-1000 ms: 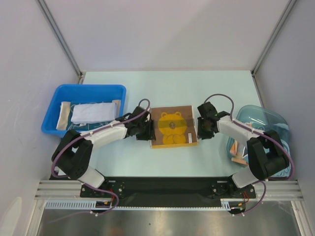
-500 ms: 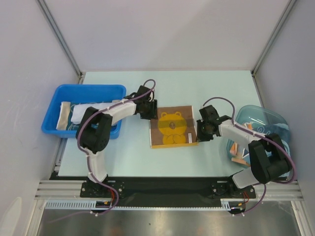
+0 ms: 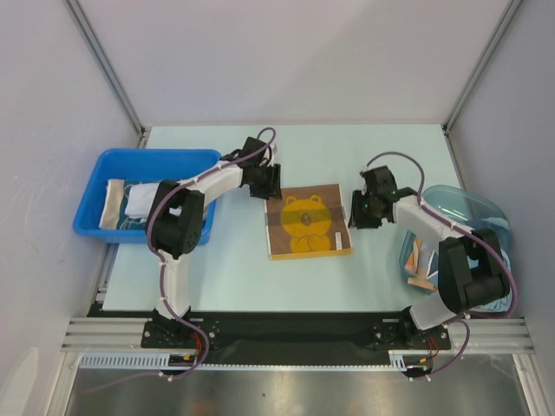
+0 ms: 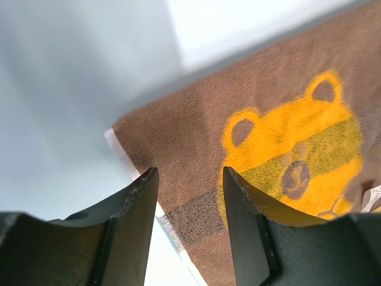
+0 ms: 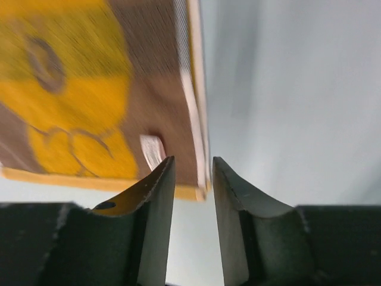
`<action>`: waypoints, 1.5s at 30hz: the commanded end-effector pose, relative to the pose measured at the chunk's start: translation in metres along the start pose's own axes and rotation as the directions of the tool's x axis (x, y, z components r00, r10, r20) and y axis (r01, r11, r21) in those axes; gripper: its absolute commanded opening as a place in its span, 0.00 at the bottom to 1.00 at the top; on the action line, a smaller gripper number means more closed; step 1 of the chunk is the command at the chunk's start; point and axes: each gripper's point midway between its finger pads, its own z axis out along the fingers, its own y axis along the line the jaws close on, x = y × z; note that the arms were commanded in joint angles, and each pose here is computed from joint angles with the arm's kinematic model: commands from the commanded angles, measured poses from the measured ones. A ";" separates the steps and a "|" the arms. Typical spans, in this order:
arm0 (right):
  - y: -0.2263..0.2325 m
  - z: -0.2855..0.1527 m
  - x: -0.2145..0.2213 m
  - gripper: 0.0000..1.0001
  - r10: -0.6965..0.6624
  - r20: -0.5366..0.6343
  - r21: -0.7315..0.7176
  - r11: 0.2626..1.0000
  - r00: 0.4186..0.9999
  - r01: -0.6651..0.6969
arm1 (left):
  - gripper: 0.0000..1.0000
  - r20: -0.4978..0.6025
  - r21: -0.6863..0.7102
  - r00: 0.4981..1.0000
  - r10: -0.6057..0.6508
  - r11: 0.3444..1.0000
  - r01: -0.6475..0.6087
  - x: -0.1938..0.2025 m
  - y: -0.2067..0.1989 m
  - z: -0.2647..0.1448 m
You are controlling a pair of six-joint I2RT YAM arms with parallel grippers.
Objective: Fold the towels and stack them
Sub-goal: Fold the towel
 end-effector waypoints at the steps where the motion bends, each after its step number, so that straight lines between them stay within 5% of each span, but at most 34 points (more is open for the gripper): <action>1: 0.021 -0.007 -0.065 0.38 -0.132 0.136 -0.100 0.984 0.982 0.146 | 0.53 0.049 0.056 0.996 0.068 0.996 -0.071 -0.024 -0.015 -0.017; 11: 0.020 0.040 -0.136 0.55 -0.300 0.135 -0.238 0.915 0.944 0.324 | 0.54 -0.001 -0.096 0.988 0.155 0.983 -0.154 -0.030 0.021 -0.009; 18: 0.024 0.065 -0.161 0.54 -0.338 0.153 -0.400 0.838 0.929 0.371 | 0.57 0.009 -0.017 0.970 0.241 0.970 -0.241 -0.042 0.032 -0.009; 30: 0.016 0.105 -0.162 0.49 -0.423 0.079 -0.464 0.786 0.903 0.409 | 0.59 -0.031 0.023 0.932 0.362 0.932 -0.362 -0.052 0.054 0.004; 34: 0.015 0.109 -0.160 0.39 -0.441 0.085 -0.481 0.767 0.894 0.424 | 0.59 -0.036 0.060 0.922 0.386 0.921 -0.384 -0.049 0.051 0.010; 38: 0.009 0.116 -0.162 0.08 -0.411 0.079 -0.479 0.783 0.908 0.396 | 0.58 -0.040 0.088 0.908 0.416 0.907 -0.412 -0.046 0.050 0.014; 45: 0.003 0.115 -0.171 0.00 -0.359 0.089 -0.504 0.788 0.929 0.353 | 0.59 -0.012 0.103 0.885 0.466 0.881 -0.463 -0.053 0.047 0.014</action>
